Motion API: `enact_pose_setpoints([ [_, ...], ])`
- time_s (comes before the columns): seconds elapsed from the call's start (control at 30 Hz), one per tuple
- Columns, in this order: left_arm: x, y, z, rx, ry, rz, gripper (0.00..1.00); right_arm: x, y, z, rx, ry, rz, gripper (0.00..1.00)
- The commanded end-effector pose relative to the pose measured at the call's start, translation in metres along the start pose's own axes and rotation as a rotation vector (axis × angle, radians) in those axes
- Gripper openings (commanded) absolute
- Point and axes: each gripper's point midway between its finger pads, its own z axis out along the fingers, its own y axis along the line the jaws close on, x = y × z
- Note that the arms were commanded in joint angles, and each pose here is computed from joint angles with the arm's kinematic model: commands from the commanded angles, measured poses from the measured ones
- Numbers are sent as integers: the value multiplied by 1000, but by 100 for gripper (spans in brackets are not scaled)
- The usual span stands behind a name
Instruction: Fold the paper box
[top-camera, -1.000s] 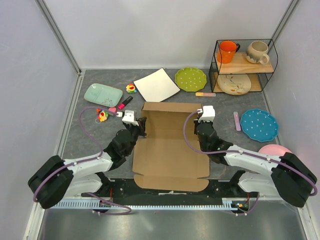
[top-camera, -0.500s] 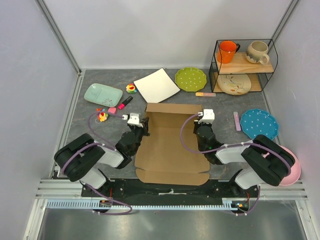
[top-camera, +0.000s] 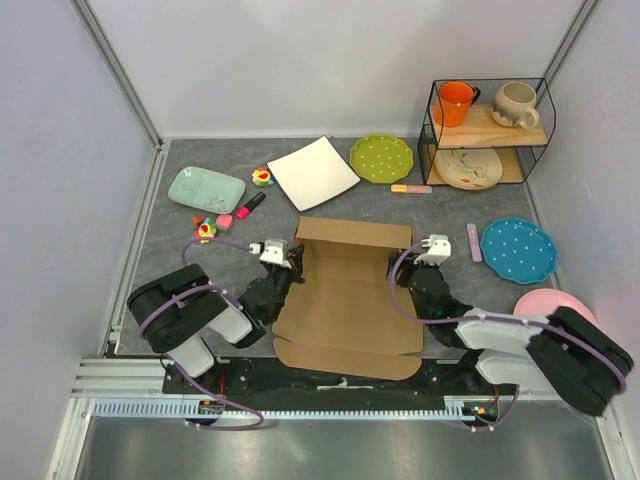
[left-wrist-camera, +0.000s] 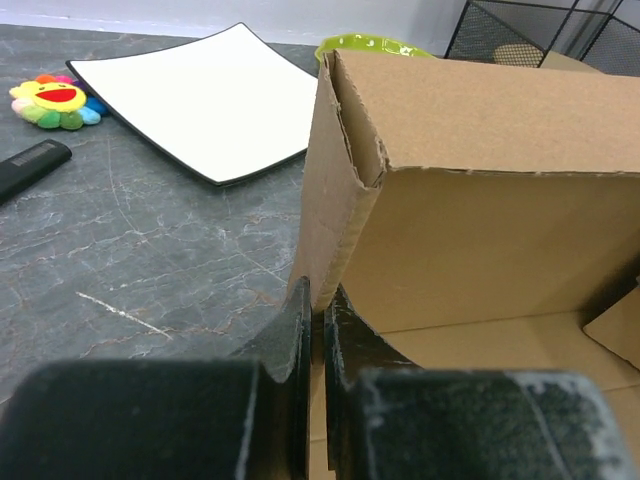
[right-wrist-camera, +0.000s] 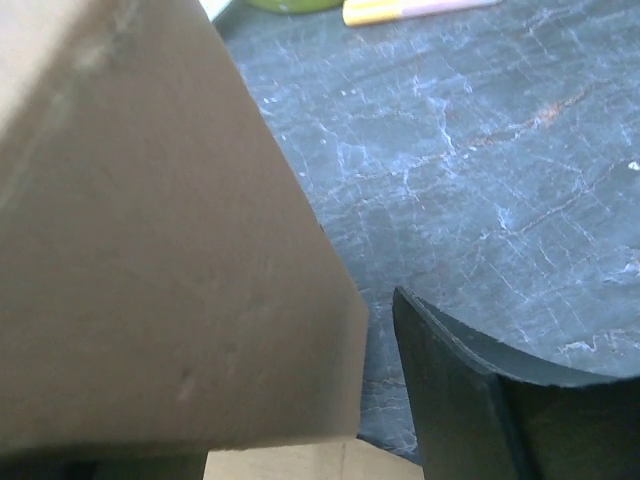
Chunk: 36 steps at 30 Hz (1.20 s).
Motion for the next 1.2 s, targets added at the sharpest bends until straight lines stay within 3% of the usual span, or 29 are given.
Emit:
enact_pose_setpoints([
  [0.0, -15, 4, -5, -45, -85, 2, 4, -11, 9, -14, -46, 52, 50, 75],
  [0.13, -14, 7, -4, -93, -83, 19, 4, -19, 11, -27, -67, 115, 14, 80],
  [0.27, -9, 6, -2, -114, -65, 29, 3, -37, 11, -38, -84, 82, 56, 82],
  [0.57, -6, -2, -3, -119, -30, 32, 2, -10, 3, -21, 9, 152, -25, 78],
  [0.8, -7, 1, -9, -115, -16, 45, 2, -19, 0, 13, 146, 50, -68, 71],
  [0.9, -8, -2, -9, -104, -17, 58, 2, -21, 3, 29, 187, 24, -89, 55],
  [0.93, -8, -4, -9, -100, -17, 62, 2, -26, 6, 33, 201, 5, -78, 40],
  [1.0, -10, -6, -9, -91, -22, 71, 2, -19, 4, 37, 218, 17, -90, 22],
  [1.03, -12, -6, -9, -89, -25, 72, 2, -19, 5, 38, 224, 14, -89, 5],
  [1.07, -13, -6, -10, -88, -24, 83, 2, -16, 1, 39, 246, 17, -92, 0],
  [1.17, -13, -6, -9, -89, -14, 106, 2, -10, -8, 39, 303, 44, -120, 0],
])
